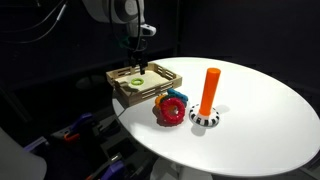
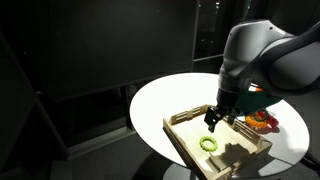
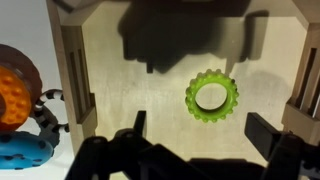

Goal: Remove the ring from the box

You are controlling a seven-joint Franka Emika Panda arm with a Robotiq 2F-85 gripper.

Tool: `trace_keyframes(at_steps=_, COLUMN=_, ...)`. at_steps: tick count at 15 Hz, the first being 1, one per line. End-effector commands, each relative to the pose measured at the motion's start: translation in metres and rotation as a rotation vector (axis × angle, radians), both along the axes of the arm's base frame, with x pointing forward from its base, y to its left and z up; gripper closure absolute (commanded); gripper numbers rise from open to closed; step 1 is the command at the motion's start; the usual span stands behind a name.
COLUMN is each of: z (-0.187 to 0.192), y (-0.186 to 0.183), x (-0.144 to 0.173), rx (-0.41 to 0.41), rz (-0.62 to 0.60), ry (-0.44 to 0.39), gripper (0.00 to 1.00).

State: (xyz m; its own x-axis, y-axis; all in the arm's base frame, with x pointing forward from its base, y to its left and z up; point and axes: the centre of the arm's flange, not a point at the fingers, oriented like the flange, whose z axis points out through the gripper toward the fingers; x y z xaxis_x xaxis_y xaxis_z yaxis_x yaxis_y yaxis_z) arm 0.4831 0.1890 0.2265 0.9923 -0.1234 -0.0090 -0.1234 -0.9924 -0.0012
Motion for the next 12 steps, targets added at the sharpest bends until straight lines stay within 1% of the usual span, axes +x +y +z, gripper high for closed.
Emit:
trace_keyframes(at_steps=1, z=-0.02, y=0.014, x=0.016, rx=0.027, rz=0.017, ry=0.003, gripper=0.0)
trace_keyframes(at_steps=6, z=-0.043, y=0.033, x=0.019, rx=0.003, rz=0.043, ry=0.002, gripper=0.0)
trace_keyframes(at_steps=12, z=-0.058, y=0.043, x=0.024, rx=-0.01, rz=0.057, ry=-0.03, gripper=0.0)
